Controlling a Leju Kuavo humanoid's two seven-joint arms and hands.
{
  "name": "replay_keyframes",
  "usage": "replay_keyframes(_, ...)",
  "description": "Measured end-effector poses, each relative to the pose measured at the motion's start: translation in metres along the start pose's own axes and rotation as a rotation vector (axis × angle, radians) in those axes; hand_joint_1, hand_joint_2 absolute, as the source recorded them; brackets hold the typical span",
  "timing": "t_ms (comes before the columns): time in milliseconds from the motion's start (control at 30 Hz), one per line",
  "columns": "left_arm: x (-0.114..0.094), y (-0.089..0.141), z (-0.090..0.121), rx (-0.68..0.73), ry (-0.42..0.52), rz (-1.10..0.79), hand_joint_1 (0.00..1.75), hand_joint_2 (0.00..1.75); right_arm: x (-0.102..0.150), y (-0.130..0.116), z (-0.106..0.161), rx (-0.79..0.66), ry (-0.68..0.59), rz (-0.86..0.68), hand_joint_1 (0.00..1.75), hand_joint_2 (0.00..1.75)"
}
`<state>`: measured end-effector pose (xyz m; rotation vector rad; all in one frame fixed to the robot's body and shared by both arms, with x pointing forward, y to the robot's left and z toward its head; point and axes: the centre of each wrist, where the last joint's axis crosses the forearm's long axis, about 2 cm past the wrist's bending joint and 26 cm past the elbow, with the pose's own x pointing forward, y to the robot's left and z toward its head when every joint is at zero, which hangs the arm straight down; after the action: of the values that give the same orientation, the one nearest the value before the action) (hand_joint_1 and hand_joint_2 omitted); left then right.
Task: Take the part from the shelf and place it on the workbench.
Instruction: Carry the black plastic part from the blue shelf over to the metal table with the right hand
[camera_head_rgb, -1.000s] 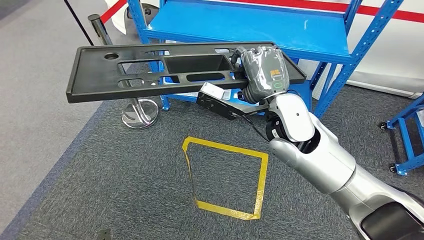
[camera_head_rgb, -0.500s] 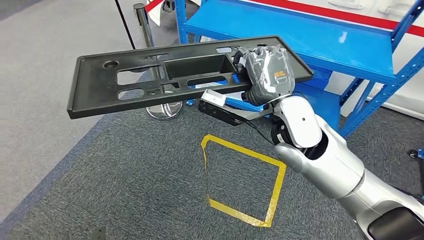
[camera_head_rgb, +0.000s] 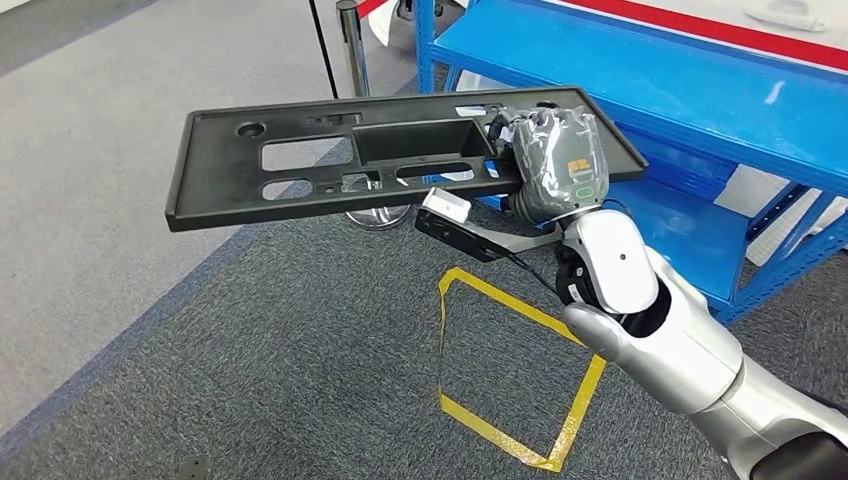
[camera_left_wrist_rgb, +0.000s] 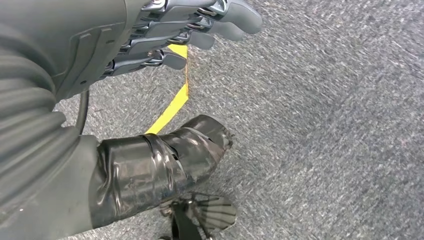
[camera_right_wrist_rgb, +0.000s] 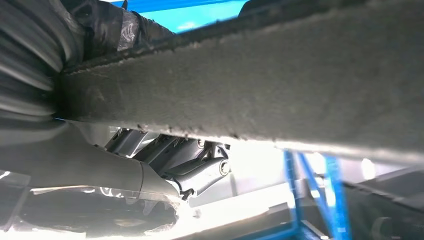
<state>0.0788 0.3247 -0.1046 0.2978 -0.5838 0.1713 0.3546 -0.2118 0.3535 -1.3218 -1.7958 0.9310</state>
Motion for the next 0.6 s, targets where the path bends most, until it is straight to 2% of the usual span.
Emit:
replay_keyframes(133, 0.006, -0.001, -0.002, 0.008, -0.014, -0.015, 0.0, 1.75, -0.008, -0.003, 0.005, -0.01, 0.01, 0.001, 1.75, 1.75)
replay_keyframes(600, 0.0, -0.002, 0.0, 0.01, 0.001, -0.022, 0.0, 1.75, -0.019, 0.002, 0.014, -0.056, -0.015, -0.017, 1.75, 1.75)
